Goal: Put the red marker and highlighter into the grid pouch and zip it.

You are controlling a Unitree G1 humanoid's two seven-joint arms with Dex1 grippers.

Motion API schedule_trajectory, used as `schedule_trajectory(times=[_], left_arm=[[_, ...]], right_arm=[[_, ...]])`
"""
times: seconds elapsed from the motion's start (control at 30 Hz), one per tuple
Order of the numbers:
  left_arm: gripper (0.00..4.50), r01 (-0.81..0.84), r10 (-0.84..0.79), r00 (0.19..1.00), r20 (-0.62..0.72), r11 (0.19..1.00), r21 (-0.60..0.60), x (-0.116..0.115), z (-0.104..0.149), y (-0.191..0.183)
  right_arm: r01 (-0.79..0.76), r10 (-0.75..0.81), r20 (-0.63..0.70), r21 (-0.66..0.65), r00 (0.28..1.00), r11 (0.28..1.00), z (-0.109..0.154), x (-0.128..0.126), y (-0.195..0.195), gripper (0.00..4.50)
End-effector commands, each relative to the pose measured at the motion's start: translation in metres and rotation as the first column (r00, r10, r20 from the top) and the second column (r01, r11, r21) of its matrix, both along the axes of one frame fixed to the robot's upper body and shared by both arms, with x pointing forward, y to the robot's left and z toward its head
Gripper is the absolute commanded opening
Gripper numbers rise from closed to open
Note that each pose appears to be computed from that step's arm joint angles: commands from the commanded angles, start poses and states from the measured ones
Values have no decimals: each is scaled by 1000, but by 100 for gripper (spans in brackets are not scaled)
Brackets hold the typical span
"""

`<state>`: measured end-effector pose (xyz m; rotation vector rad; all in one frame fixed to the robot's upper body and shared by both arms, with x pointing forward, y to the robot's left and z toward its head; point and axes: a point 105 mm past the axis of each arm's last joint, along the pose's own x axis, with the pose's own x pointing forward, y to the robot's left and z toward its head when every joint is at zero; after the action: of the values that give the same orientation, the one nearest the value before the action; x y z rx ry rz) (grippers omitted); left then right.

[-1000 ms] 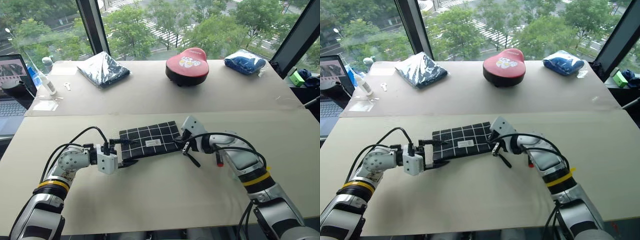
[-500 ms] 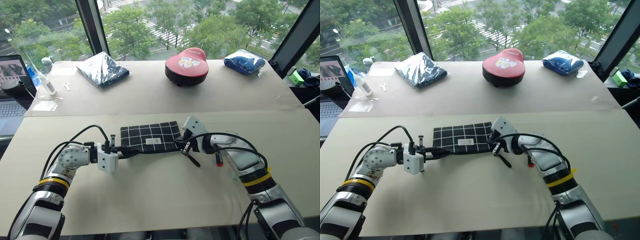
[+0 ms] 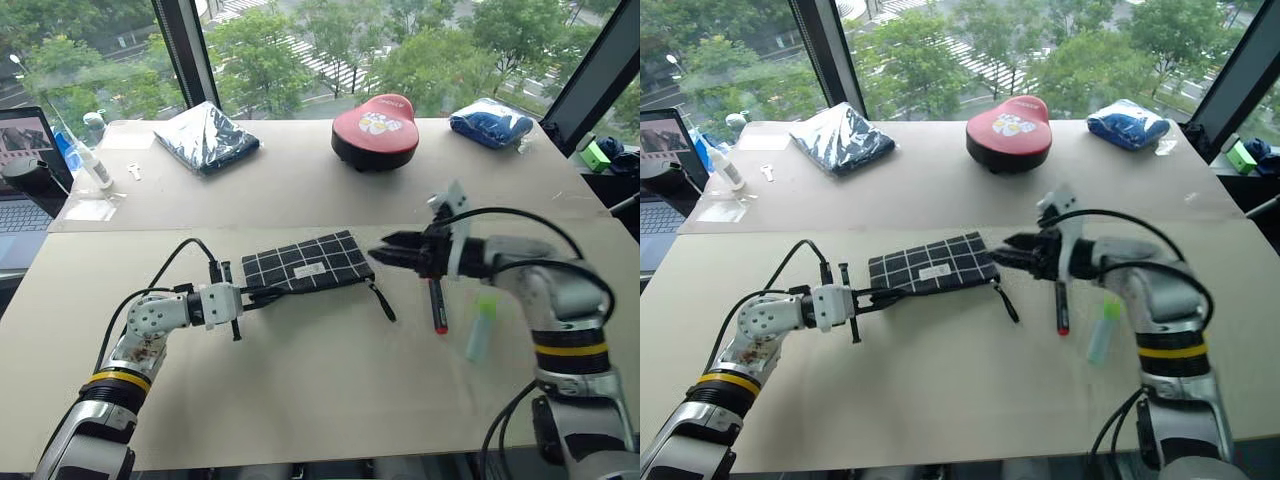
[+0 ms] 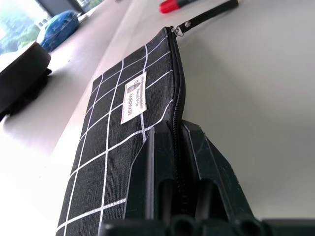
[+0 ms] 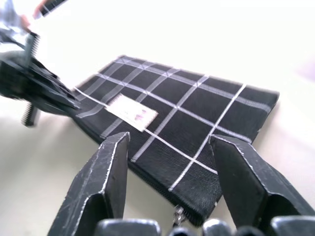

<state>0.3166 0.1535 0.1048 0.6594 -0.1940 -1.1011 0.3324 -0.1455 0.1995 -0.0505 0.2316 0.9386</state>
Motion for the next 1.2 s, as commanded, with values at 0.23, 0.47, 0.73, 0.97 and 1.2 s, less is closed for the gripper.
schedule_trajectory(times=[0.23, 0.47, 0.73, 0.97, 1.2], left_arm=[[0, -88, 79, 993, -88, 991, -103, 12, 23, -25], [0, -96, 83, 989, -121, 989, -113, 11, 22, -28], [0, -130, 102, 984, -149, 974, -187, 12, 26, -30], [0, -139, 104, 982, -159, 964, -226, 11, 31, -32], [0, -148, 110, 980, -165, 959, -240, 12, 33, -32]], right_arm=[[167, -174, -24, -185, 984, 968, -53, 7, 3, 290], [197, -200, 13, -247, 980, 949, -63, 21, 17, 290], [228, -230, 26, -274, 973, 934, -65, 42, 15, 290], [224, -223, 37, -270, 974, 936, -66, 50, 20, 290], [197, -188, 65, -211, 980, 957, -54, 52, 27, 51]])
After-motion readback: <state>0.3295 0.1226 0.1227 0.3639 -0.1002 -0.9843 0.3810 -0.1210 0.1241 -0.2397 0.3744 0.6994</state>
